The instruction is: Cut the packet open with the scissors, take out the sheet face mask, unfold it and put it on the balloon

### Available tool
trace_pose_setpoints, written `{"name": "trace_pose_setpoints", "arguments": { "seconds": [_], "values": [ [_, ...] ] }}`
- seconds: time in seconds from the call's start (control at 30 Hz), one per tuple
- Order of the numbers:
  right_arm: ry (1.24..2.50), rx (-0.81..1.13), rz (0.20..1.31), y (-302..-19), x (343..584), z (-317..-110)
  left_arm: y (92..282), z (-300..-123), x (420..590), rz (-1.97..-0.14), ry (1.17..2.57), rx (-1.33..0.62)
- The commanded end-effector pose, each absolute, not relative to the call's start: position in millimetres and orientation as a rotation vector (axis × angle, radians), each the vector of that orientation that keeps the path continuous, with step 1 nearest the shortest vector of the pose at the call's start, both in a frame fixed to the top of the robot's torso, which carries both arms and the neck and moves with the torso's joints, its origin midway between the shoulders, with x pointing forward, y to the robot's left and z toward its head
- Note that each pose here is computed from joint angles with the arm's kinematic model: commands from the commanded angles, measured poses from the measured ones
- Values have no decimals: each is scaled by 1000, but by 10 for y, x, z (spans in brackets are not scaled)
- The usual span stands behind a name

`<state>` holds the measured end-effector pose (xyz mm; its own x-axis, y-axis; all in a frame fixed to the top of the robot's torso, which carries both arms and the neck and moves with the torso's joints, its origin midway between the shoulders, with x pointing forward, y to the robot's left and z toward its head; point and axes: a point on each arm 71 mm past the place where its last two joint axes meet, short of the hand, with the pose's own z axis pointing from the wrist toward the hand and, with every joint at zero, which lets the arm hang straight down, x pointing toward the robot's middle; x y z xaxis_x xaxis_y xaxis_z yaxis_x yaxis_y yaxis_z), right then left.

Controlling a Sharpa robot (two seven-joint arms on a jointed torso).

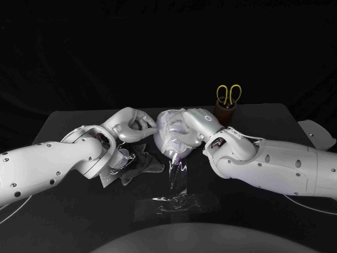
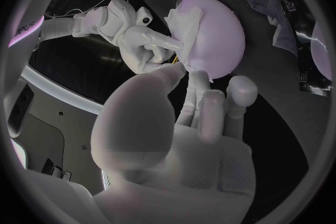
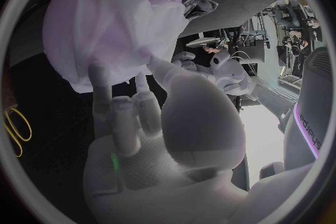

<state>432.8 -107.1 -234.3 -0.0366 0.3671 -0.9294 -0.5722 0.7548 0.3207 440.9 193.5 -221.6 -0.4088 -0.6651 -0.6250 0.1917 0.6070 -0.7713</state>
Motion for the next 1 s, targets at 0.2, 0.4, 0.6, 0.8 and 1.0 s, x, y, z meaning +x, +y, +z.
{"name": "trace_pose_setpoints", "arguments": {
  "seconds": [0.2,0.4,0.6,0.8,1.0],
  "values": [
    [1443,-189,741,-1077,4332,-2380,1858,-2335,4429,-1088,1902,-657],
    [1444,-190,742,-1071,4332,-2381,1797,-2373,4439,-1118,1957,-740],
    [1445,-190,744,-1064,4331,-2381,1767,-2396,4453,-1125,1980,-808],
    [1445,-189,743,-1067,4331,-2381,1755,-2411,4460,-1122,1996,-845],
    [1446,-189,743,-1067,4330,-2381,1743,-2416,4463,-1122,2000,-866]
  ]
}}
